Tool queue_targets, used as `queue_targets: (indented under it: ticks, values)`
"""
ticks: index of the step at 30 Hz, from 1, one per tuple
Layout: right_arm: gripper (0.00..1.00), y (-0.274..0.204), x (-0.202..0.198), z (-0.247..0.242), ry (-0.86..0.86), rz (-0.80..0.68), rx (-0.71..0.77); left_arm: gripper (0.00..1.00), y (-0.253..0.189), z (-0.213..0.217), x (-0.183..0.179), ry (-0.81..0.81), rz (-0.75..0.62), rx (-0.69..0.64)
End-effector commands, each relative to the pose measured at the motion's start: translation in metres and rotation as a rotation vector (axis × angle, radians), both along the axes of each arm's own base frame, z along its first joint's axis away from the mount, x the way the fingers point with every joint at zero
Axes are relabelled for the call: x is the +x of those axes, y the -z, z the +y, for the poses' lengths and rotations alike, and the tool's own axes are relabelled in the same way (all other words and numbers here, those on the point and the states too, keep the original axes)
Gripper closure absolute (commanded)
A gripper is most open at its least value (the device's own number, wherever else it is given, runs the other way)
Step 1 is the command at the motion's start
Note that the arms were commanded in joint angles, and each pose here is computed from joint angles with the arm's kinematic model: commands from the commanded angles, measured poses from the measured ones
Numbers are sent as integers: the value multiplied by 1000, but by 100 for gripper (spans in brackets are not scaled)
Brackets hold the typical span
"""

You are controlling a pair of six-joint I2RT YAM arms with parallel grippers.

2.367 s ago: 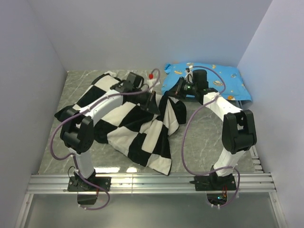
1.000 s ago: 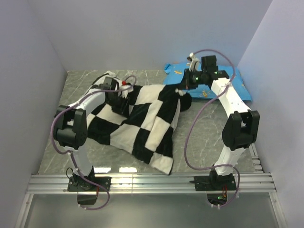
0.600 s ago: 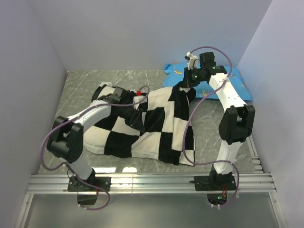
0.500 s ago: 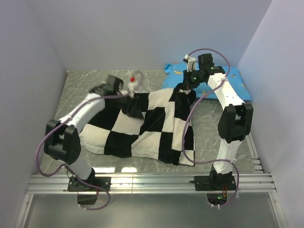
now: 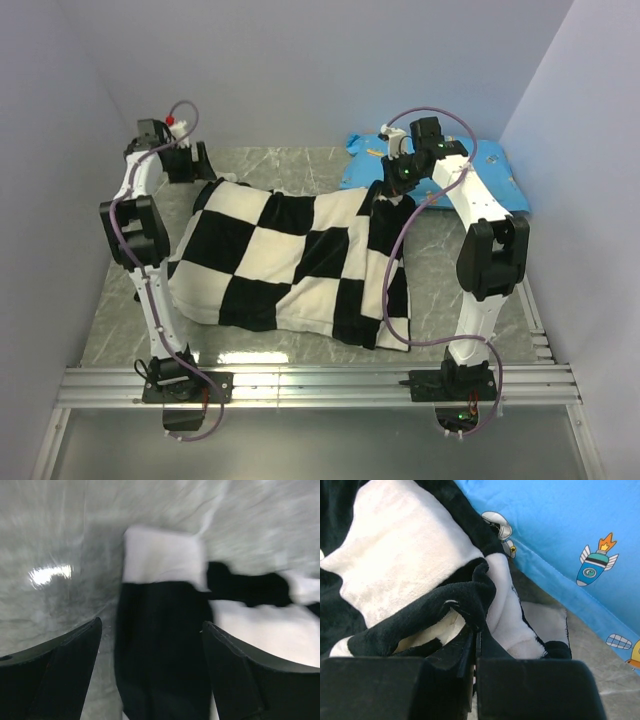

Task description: Put the pillow into the pillowcase

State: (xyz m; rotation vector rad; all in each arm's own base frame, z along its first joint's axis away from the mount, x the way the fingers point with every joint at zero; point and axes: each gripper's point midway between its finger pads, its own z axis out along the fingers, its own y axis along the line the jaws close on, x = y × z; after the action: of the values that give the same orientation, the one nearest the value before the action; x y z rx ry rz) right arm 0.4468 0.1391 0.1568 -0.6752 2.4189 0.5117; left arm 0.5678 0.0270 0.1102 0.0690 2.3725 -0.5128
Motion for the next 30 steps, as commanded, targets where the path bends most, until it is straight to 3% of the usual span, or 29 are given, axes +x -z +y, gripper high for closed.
queue_targets:
  ticks: [1, 6, 10, 11, 13, 17, 18, 19, 20, 23, 24, 25, 26, 30]
  values:
    - [100, -19, -10, 3, -29, -7, 5, 12, 0, -4, 15, -46, -37, 60]
    - [100, -11, -21, 6, -32, 29, 16, 12, 42, -16, 17, -61, 55, -31]
    - [100, -6, -26, 6, -36, 51, 22, 12, 53, -44, 14, 10, 48, -201]
    - [100, -4, -28, 6, -36, 62, 23, 13, 48, -59, 10, 45, 58, -295]
    - [100, -5, -29, 8, -39, 70, 32, 18, 49, -72, 6, 77, 63, -381]
    - [100, -19, -28, 12, -44, 54, 56, 49, 41, -92, -6, 149, 126, -505]
    - [100, -31, -24, 14, -49, 27, 66, 68, 35, -91, -7, 160, 128, -523]
    - [100, -38, -22, 16, -47, 14, 79, 80, 19, -88, -4, 178, 103, -534]
    - [100, -46, -19, 17, -46, -1, 88, 100, 1, -80, -3, 177, 78, -542]
    - [100, -89, -1, 20, -40, -116, 115, 100, -70, -48, 10, 140, -93, -506]
    - [100, -119, 11, 21, -33, -205, 126, 100, -98, -33, 22, 107, -190, -450]
    - [100, -177, 41, 10, 25, -396, 139, 100, -179, 1, 27, 51, -385, -354]
    - [100, -197, 42, 10, 23, -447, 148, 100, -180, 2, 27, 50, -387, -353]
    - [100, -304, 54, -10, 145, -746, 212, 100, -311, 41, 10, -35, -737, -208]
